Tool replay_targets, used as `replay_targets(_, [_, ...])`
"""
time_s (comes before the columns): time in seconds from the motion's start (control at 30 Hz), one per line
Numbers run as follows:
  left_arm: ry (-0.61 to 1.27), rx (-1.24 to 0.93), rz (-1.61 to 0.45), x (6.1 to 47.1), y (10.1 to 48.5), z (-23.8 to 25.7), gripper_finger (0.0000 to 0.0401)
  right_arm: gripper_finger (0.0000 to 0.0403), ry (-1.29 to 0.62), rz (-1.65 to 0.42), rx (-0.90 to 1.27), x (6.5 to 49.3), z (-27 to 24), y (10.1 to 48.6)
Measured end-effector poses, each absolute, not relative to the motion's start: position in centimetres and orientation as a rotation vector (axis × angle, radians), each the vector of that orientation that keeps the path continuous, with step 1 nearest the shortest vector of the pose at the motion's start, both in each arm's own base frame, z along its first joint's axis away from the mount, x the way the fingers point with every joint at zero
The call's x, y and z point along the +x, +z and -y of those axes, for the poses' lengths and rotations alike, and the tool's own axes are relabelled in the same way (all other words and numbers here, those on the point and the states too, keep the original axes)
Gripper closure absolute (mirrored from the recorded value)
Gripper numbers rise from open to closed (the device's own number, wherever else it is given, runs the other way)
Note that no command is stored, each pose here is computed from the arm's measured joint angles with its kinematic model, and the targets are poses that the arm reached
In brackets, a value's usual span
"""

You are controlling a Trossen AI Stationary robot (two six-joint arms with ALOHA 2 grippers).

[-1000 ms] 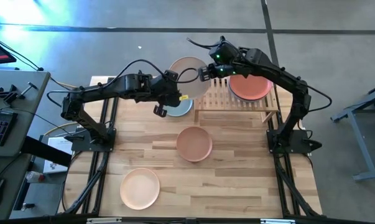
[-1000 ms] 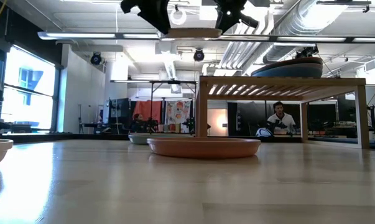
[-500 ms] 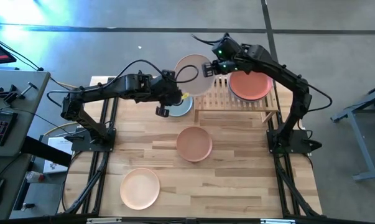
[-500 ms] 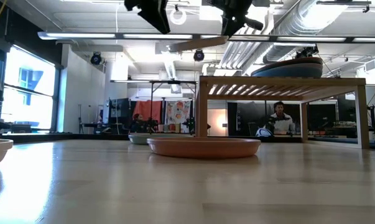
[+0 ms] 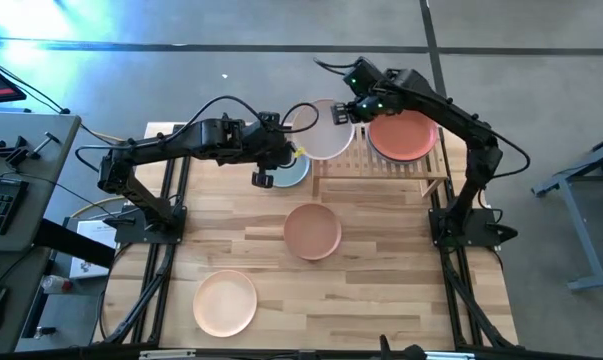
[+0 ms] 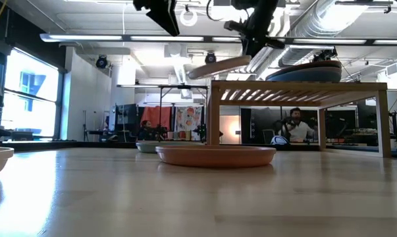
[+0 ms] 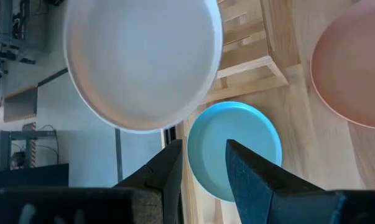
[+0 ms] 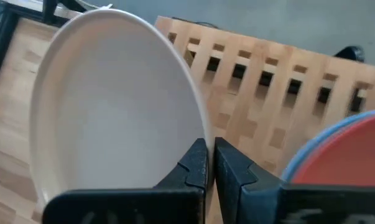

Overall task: Place and stack plates onto a shelf
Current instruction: Put the white plate on the shelf

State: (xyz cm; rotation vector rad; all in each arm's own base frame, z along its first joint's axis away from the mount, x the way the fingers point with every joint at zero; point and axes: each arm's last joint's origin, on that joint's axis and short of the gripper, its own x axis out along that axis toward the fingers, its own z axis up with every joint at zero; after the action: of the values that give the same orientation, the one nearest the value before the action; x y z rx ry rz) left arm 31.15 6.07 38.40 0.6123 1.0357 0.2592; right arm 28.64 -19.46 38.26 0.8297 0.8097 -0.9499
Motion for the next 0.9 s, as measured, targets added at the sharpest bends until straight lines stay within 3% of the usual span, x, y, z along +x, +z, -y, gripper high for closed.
replay_targets(0.37, [0.258,0.613,-1.036,31.1,38.4,-6.1,0.0292,0.0403,-0.953,-0.814,0.912,28.4,20.8,36.1])
replay_targets(0.9, [0.258,0.613,-1.036,31.1,38.4,-6.1,0.0293,0.0403,-0.982,-0.844,0.901,27.6,21.2,36.0])
